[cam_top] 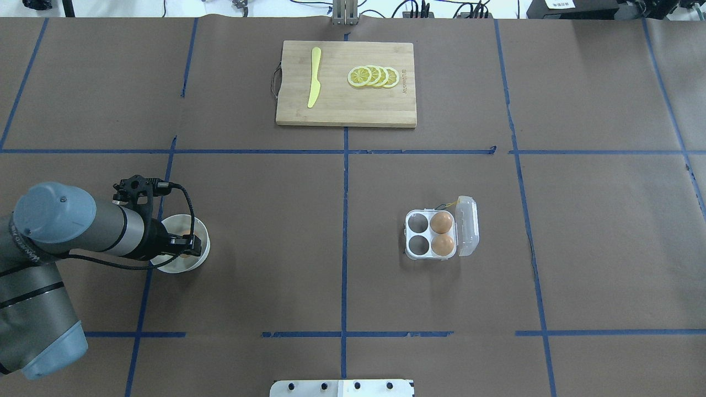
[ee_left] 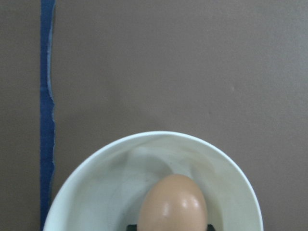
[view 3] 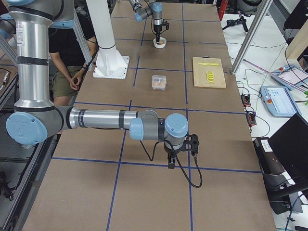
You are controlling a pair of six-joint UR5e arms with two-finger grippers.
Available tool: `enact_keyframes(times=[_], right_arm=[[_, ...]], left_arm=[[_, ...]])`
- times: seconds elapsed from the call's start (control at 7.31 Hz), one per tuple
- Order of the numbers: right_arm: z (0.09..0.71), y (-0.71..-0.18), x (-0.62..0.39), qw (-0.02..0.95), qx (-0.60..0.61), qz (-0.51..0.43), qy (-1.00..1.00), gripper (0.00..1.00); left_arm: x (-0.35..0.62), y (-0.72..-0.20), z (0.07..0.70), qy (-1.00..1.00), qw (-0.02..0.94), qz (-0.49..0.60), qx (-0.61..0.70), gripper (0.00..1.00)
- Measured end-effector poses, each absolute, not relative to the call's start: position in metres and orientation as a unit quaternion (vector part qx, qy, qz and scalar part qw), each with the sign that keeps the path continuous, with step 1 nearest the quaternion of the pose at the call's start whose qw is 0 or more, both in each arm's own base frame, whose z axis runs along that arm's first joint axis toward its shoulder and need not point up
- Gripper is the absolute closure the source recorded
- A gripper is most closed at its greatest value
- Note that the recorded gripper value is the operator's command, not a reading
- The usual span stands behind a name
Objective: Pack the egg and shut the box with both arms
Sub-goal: 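Lower the left gripper into the bowl and grasp the brown egg, then lift the egg and carry it with the left gripper to the carton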
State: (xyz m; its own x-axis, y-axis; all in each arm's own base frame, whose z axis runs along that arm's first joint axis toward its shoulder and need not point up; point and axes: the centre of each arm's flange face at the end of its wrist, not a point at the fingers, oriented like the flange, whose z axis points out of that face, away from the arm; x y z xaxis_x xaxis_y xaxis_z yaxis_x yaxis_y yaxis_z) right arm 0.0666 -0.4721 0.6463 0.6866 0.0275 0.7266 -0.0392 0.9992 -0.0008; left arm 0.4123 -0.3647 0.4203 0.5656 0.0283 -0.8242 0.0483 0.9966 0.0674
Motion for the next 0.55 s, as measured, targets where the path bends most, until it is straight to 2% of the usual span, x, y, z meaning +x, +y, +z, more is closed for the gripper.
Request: enact_keyframes(times=[0.55], right_arm=[[0.648,-0.472,0.067,0.918,0.006,0.019,-0.395,0.0]], left_arm=[[0.37,-0.361,0.403,0.479,0.876,-0.017,0.058,1.0]])
